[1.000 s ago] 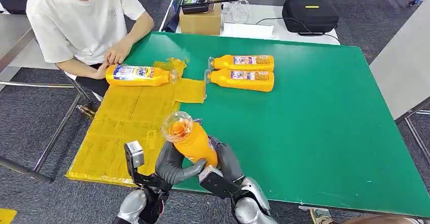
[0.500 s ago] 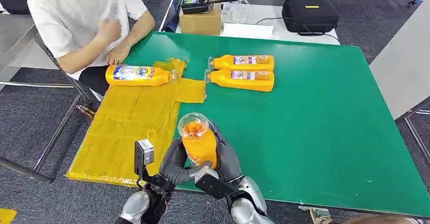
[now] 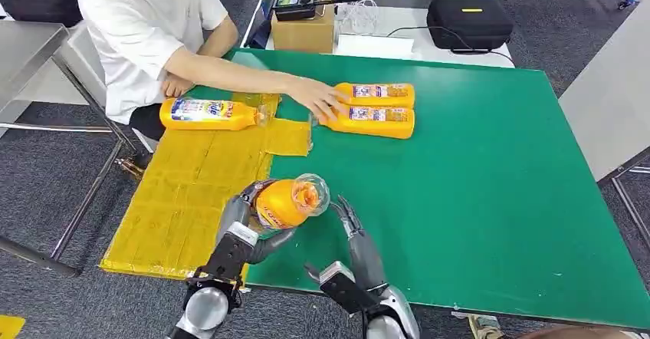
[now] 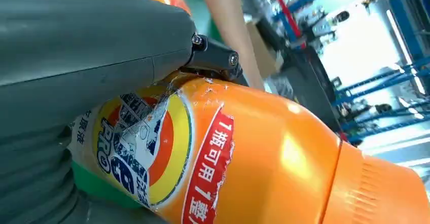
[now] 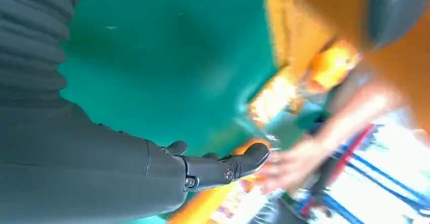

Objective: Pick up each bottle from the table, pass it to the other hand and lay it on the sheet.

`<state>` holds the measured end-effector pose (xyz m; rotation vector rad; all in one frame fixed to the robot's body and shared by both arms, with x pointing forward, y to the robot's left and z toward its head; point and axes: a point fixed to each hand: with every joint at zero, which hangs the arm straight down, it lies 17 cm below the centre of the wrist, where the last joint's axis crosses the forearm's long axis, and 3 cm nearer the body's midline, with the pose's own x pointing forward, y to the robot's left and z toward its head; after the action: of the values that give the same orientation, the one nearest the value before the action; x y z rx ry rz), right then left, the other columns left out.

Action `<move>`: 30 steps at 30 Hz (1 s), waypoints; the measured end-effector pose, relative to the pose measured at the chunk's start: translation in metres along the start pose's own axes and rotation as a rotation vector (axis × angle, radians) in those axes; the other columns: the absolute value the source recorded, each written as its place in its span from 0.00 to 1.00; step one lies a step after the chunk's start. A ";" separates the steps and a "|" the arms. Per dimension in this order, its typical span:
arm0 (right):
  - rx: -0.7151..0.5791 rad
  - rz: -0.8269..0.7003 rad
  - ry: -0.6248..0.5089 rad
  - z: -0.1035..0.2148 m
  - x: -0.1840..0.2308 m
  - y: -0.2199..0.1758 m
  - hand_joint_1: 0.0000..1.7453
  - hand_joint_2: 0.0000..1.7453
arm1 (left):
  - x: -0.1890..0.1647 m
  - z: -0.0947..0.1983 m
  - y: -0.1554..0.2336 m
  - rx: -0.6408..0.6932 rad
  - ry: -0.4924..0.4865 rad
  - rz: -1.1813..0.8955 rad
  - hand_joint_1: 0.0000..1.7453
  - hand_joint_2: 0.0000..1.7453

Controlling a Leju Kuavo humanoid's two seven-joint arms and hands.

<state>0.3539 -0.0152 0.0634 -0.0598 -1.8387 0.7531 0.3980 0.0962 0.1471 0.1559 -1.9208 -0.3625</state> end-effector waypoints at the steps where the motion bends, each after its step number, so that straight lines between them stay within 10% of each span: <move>1: -0.008 -0.010 0.026 0.003 -0.007 -0.004 0.00 1.00 | -0.004 0.000 0.006 0.004 0.003 -0.033 1.00 1.00; 19: -0.035 -0.047 0.123 0.021 -0.039 -0.025 0.00 1.00 | -0.127 0.042 0.028 -0.304 0.152 -0.682 0.97 1.00; 22: -0.033 -0.050 0.124 0.021 -0.041 -0.026 0.00 1.00 | -0.143 0.041 0.030 -0.343 0.180 -0.698 0.84 1.00; 23: -0.032 -0.052 0.123 0.021 -0.041 -0.026 0.00 1.00 | -0.147 0.038 0.031 -0.351 0.190 -0.698 0.66 1.00; 28: -0.027 -0.055 0.110 0.018 -0.038 -0.027 0.00 1.00 | -0.167 0.030 0.034 -0.401 0.247 -0.694 0.66 1.00; 29: -0.028 -0.055 0.108 0.018 -0.038 -0.027 0.00 1.00 | -0.169 0.028 0.035 -0.403 0.251 -0.694 0.27 1.00; 30: -0.027 -0.055 0.108 0.018 -0.037 -0.027 0.00 1.00 | -0.171 0.027 0.035 -0.407 0.254 -0.696 0.08 1.00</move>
<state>0.3617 -0.0594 0.0426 -0.0663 -1.7414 0.6740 0.4383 0.1818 -0.0022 0.5733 -1.4578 -1.1286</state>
